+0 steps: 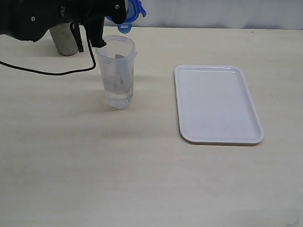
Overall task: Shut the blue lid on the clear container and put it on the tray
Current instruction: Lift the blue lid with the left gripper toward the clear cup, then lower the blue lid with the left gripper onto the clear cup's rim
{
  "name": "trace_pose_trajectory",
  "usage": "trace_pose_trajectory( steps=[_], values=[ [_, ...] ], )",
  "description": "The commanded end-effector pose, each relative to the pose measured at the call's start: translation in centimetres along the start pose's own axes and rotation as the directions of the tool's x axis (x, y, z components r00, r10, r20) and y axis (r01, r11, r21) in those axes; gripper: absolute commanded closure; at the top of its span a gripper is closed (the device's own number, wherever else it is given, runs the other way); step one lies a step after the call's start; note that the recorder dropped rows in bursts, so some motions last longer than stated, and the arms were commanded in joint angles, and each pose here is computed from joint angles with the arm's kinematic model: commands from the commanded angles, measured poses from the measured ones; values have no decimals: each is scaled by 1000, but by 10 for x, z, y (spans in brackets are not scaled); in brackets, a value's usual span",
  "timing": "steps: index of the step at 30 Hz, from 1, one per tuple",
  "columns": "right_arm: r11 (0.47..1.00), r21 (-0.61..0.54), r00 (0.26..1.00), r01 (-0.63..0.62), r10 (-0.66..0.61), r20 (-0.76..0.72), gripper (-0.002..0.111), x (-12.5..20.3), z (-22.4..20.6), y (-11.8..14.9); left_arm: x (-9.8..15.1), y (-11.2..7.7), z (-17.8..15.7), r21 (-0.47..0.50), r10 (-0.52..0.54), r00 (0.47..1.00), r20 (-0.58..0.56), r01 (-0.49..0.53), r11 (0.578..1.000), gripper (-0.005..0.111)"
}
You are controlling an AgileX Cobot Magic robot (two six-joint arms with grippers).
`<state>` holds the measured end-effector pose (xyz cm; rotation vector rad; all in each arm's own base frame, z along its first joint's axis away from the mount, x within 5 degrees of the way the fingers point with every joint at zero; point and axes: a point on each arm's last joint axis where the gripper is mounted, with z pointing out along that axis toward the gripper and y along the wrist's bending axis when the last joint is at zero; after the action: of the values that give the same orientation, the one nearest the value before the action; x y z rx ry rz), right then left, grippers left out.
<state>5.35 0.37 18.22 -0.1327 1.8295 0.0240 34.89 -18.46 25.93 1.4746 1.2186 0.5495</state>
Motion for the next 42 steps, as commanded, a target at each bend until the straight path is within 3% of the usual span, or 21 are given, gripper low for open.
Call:
trace_pose_trajectory(
  steps=[1,12,19,22,26,29,42],
  values=[
    [1000,7,1000,1,-1,5,104,0,0,0,-6,13,-13,-20,16,1000,13,-16,1000,107],
    [1000,7,1000,1,-1,5,104,0,0,0,-6,16,-46,-50,72,997,18,-71,996,107],
    [1000,7,1000,1,-1,5,104,0,0,0,-5,19,-51,-68,-30,1000,5,31,997,107],
    [1000,7,1000,1,-1,5,104,0,0,0,-1,19,-46,-116,-151,988,-12,149,982,107],
    [1000,7,1000,1,-1,5,104,0,0,0,4,6,-31,-91,-113,993,-37,109,990,107],
    [1000,7,1000,1,-1,5,104,0,0,0,7,4,-24,-152,-136,990,-46,128,980,107],
    [1000,7,1000,1,-1,5,104,0,0,0,6,-4,-26,-40,-118,991,-59,115,993,107]
  ],
)
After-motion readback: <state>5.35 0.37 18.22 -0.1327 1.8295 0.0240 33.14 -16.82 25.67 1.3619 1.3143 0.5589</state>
